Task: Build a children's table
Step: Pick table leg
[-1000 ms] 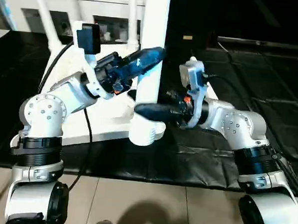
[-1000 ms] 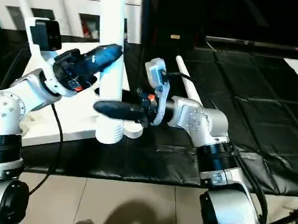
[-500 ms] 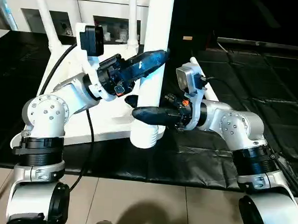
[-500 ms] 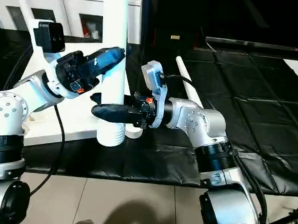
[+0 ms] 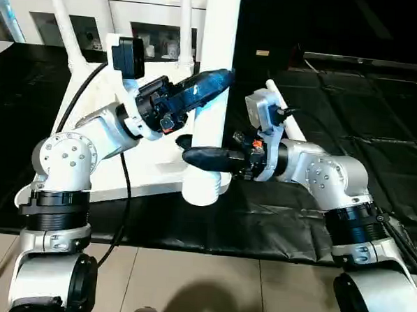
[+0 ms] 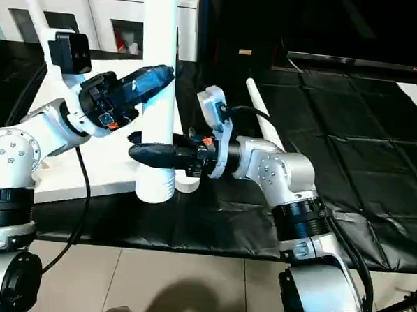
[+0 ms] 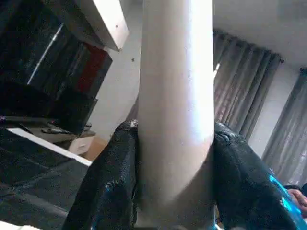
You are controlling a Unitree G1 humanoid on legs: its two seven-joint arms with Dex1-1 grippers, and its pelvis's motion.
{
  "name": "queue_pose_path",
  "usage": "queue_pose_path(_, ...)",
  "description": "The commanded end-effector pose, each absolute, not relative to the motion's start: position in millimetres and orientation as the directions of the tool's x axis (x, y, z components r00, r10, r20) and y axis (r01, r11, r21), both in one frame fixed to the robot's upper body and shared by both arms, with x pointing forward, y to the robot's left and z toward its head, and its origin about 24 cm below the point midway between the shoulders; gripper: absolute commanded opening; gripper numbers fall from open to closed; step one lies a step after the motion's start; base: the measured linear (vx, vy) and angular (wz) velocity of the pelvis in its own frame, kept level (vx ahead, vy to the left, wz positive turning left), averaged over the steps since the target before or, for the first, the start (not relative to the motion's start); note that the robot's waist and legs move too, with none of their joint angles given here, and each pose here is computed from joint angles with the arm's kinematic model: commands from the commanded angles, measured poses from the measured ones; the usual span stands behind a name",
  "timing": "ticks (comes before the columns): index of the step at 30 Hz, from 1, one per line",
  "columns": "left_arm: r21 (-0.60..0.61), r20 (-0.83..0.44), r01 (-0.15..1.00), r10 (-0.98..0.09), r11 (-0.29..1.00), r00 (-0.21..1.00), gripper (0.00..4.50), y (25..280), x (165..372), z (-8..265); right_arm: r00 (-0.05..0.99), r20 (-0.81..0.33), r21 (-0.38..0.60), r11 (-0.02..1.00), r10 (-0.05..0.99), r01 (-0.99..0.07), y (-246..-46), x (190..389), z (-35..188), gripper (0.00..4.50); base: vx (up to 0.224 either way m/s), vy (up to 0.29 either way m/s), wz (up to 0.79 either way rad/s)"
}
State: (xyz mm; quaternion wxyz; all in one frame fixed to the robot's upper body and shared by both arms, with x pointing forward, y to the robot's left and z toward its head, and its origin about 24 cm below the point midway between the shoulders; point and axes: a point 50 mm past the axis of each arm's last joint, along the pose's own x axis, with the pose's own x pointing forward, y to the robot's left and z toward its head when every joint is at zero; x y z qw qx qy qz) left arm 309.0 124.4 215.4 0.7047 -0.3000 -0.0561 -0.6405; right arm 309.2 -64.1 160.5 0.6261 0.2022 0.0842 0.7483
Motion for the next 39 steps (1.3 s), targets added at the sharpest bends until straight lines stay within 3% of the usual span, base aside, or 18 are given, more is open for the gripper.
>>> queue_pose_path(1, -0.312, 0.459, 0.95, -0.872, 0.022, 0.171, 1.85, 122, 310, 224, -0.107, 0.159, 0.386, -0.162, 0.981, -0.908, -62.3, 310.7, 156, 1.96, 0.0, 0.0, 0.0)
queue_pose_path(5, -0.302, 0.452, 0.953, -0.874, 0.037, 0.177, 1.85, 121, 309, 224, -0.062, 0.146, 0.366, -0.113, 0.987, -0.924, -61.0, 313.1, 156, 1.94, 0.0, 0.0, 0.0)
queue_pose_path(6, -0.299, 0.448, 0.952, -0.872, 0.06, 0.196, 2.41, 121, 310, 224, -0.045, 0.142, 0.363, -0.094, 0.989, -0.927, -61.0, 314.2, 156, 1.93, 0.0, 0.0, 0.0)
queue_pose_path(12, -0.267, 0.395, 0.941, -0.867, 0.206, 0.302, 2.68, 122, 313, 226, 0.089, 0.094, 0.312, 0.055, 0.992, -0.948, -60.2, 323.5, 156, 1.92, 0.0, 0.0, 0.0)
queue_pose_path(13, -0.239, 0.349, 0.915, -0.85, 0.326, 0.394, 2.68, 121, 316, 226, 0.165, 0.05, 0.257, 0.147, 0.985, -0.955, -58.9, 327.2, 156, 1.92, 0.0, 0.0, 0.0)
queue_pose_path(16, -0.21, 0.323, 0.879, -0.818, 0.428, 0.476, 2.68, 119, 319, 227, 0.231, 0.038, 0.233, 0.216, 0.972, -0.948, -57.5, 329.8, 156, 1.92, 0.0, 0.0, 0.0)
queue_pose_path(18, -0.21, 0.323, 0.879, -0.818, 0.428, 0.476, 2.68, 119, 319, 227, 0.231, 0.038, 0.233, 0.216, 0.972, -0.948, -57.5, 329.8, 156, 1.92, 0.0, 0.0, 0.0)
queue_pose_path(20, -0.252, 0.283, 0.764, -0.71, 0.594, 0.645, 2.68, 116, 329, 225, 0.316, 0.043, 0.223, 0.3, 0.948, -0.928, -55.0, 333.2, 158, 1.92, 0.0, 0.0, 0.0)
queue_pose_path(22, -0.307, 0.258, 0.687, -0.637, 0.659, 0.726, 2.68, 113, 334, 224, 0.353, 0.05, 0.222, 0.334, 0.934, -0.916, -52.8, 333.7, 158, 1.91, 0.0, 0.0, 0.0)
queue_pose_path(24, -0.374, 0.257, 0.615, -0.559, 0.695, 0.788, 2.32, 111, 336, 224, 0.392, 0.065, 0.22, 0.369, 0.918, -0.903, -50.3, 334.2, 158, 1.91, 0.0, 0.0, 0.0)
queue_pose_path(27, -0.4, 0.261, 0.579, -0.518, 0.71, 0.815, 2.28, 108, 336, 224, 0.43, 0.076, 0.221, 0.405, 0.9, -0.887, -48.5, 335.5, 158, 1.91, 0.0, 0.0, 0.0)
queue_pose_path(29, -0.406, 0.262, 0.556, -0.491, 0.725, 0.831, 2.0, 106, 336, 224, 0.456, 0.076, 0.222, 0.431, 0.887, -0.874, -46.8, 335.9, 156, 1.91, 0.0, 0.0, 0.0)
queue_pose_path(39, -0.376, 0.237, 0.513, -0.456, 0.772, 0.858, 1.86, 107, 337, 222, 0.471, 0.074, 0.246, 0.442, 0.879, -0.863, -42.9, 332.6, 153, 1.91, 0.0, 0.0, 0.0)
